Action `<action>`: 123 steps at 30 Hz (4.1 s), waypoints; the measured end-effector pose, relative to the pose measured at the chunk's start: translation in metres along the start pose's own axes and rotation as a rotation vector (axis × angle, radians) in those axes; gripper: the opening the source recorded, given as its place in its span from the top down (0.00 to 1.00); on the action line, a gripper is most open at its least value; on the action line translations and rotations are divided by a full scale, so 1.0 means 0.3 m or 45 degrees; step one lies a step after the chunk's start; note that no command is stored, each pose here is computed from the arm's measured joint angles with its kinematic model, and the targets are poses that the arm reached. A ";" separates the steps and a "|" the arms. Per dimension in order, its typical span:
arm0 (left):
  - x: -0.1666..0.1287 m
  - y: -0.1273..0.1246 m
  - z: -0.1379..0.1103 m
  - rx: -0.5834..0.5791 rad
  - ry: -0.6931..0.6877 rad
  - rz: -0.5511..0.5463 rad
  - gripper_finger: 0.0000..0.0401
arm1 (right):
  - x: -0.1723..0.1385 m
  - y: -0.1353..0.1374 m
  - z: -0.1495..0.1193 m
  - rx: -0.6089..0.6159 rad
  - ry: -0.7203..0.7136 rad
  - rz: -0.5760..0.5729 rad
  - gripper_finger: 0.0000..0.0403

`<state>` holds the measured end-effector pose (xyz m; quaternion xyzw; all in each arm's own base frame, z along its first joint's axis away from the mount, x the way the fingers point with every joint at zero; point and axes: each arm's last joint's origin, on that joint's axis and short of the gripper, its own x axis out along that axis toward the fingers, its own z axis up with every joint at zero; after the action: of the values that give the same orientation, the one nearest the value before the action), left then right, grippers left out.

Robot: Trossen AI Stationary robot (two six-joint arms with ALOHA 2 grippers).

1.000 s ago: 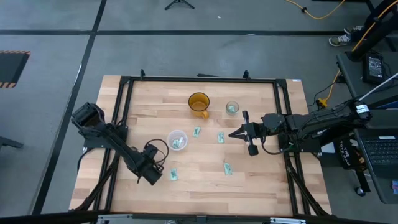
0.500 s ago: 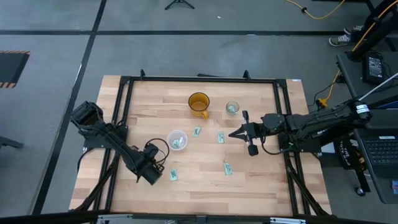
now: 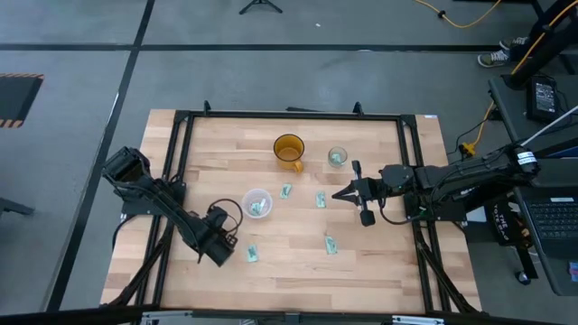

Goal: Pick and place Stevia / Truvia into bins
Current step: Put the stevia packet into the transparent container

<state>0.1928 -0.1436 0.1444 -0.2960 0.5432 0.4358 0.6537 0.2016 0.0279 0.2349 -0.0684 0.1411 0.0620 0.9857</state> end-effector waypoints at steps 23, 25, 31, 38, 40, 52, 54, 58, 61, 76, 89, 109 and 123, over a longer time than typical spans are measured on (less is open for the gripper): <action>0.014 0.016 -0.005 0.124 0.085 -0.128 0.99 | 0.000 0.000 0.000 0.000 0.000 0.000 0.96; -0.008 0.025 0.004 0.167 0.050 -0.162 0.99 | 0.000 0.000 0.000 0.000 0.000 0.000 0.96; -0.083 0.052 0.041 0.269 -0.139 -0.303 0.99 | 0.000 0.000 0.000 0.000 0.001 0.000 0.96; -0.146 0.083 0.080 0.396 -0.341 -0.394 0.99 | 0.000 0.000 0.000 0.000 0.000 0.000 0.96; -0.156 0.088 0.089 0.438 -0.427 -0.397 0.99 | 0.000 0.000 0.000 0.000 0.000 0.000 0.96; -0.169 0.093 0.105 0.466 -0.626 -0.375 0.99 | 0.000 0.000 0.000 0.000 0.001 0.001 0.96; -0.170 0.092 0.106 0.462 -0.630 -0.377 0.99 | 0.000 0.000 0.000 0.000 0.000 0.001 0.96; -0.172 0.082 0.120 0.439 -0.656 -0.394 0.99 | 0.000 0.000 0.000 0.000 0.000 0.000 0.96; -0.172 0.069 0.139 0.476 -0.674 -0.400 0.99 | 0.000 0.000 0.000 0.000 0.001 0.001 0.96; -0.169 -0.002 0.300 0.670 -0.693 -0.517 0.99 | 0.000 0.000 0.000 0.000 0.000 0.000 0.96; -0.088 -0.021 0.405 0.837 -0.584 -0.450 0.99 | 0.000 0.000 0.000 0.000 0.001 0.001 0.96; 0.015 -0.070 0.420 1.042 -0.501 -0.374 0.99 | 0.000 0.000 0.000 0.000 0.000 0.001 0.96; 0.019 -0.069 0.471 0.985 -0.543 -0.404 0.87 | 0.000 0.000 0.000 0.000 -0.001 0.000 0.96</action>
<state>0.2754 -0.0299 0.1702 -0.0139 0.4672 0.1473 0.8717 0.2015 0.0280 0.2349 -0.0685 0.1409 0.0622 0.9857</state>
